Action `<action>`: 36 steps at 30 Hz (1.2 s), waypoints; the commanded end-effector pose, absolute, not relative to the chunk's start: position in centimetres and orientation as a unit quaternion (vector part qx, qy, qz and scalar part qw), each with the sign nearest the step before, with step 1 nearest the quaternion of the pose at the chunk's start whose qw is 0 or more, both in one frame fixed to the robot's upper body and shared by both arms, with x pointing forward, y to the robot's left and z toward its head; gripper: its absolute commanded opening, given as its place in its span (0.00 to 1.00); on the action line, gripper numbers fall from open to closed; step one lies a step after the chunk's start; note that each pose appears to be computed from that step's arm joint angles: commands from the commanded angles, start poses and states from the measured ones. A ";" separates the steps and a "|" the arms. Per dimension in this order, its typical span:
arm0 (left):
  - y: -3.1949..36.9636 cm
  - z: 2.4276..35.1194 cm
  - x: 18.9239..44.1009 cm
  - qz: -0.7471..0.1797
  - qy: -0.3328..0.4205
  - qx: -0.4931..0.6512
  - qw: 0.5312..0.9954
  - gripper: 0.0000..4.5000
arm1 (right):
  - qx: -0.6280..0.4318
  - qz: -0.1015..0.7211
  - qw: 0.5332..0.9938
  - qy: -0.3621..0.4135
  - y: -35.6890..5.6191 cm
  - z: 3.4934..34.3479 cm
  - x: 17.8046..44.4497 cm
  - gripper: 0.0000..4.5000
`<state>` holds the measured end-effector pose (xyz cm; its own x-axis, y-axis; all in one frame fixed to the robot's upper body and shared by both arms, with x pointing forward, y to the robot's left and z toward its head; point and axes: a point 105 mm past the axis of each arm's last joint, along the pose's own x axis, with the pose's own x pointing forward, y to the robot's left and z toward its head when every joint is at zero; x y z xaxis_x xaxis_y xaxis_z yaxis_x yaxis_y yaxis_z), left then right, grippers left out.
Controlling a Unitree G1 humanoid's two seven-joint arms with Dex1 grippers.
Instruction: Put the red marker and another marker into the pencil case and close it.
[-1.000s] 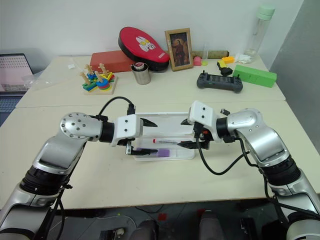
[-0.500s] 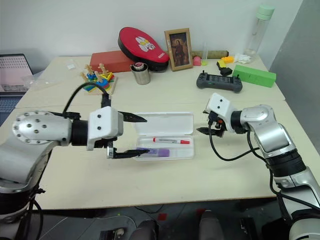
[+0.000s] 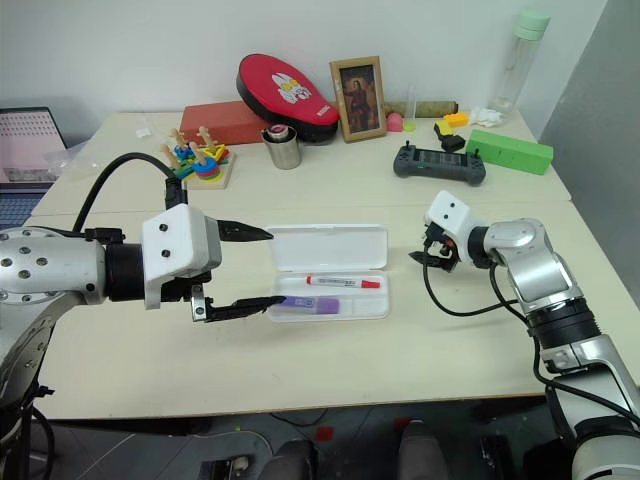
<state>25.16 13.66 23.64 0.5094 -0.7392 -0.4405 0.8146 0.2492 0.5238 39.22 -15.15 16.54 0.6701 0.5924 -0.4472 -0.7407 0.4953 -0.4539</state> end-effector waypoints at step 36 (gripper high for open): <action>19.2 14.2 28.2 -0.318 0.151 0.225 0.908 0.28 | -0.311 0.416 0.852 0.062 -13.4 20.3 37.7 0.84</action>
<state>27.89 19.87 14.06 0.7504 -0.4990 -0.4336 0.6427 0.7043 0.3017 37.95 -13.34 18.57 0.6342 0.6553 -0.4103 -0.7661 0.4608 -0.4481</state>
